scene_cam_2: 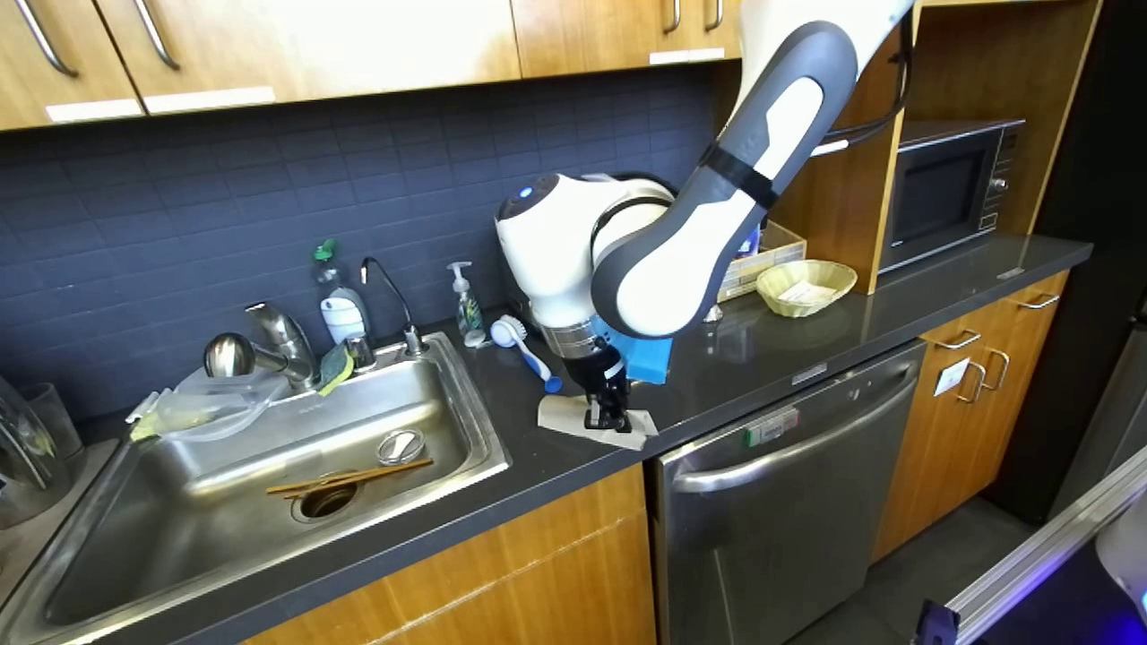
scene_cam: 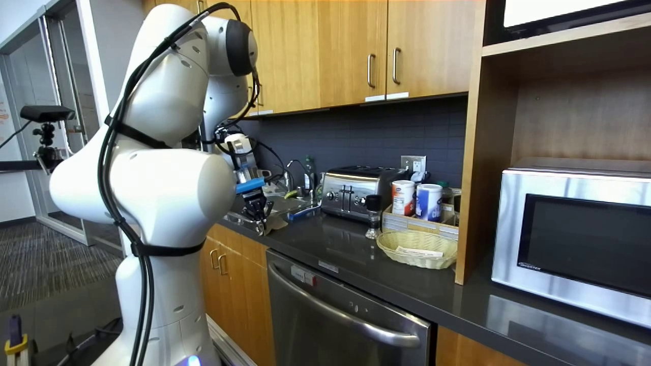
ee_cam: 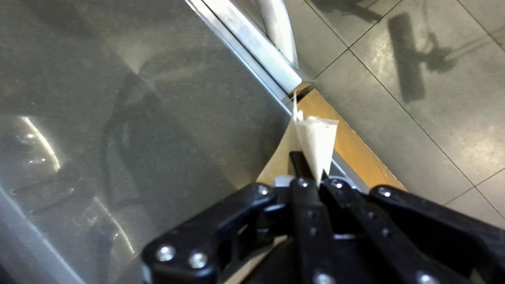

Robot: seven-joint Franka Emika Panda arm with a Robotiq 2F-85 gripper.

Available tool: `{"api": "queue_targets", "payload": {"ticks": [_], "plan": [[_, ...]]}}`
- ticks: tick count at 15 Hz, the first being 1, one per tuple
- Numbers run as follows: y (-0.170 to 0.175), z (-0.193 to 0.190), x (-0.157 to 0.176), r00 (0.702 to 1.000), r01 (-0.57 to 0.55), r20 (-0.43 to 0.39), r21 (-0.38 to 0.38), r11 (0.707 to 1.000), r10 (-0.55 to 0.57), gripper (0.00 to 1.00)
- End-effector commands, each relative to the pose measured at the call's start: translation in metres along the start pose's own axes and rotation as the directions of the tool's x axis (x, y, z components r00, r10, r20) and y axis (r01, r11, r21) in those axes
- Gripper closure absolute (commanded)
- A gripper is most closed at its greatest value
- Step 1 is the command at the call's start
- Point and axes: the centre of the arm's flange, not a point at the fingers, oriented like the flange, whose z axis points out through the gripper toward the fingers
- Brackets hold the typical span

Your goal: Use the paper to clean the counter

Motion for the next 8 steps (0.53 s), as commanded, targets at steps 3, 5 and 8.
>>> {"api": "queue_targets", "payload": {"ticks": [3, 5, 8], "plan": [[-0.009, 0.0, 0.006, 1.0, -0.003, 0.015, -0.014, 1.0, 0.003, 0.99], [-0.013, -0.002, 0.007, 1.0, -0.004, 0.015, -0.011, 1.0, 0.004, 0.99], [-0.021, -0.005, 0.012, 1.0, -0.004, 0.006, -0.006, 1.0, 0.004, 0.99]]}}
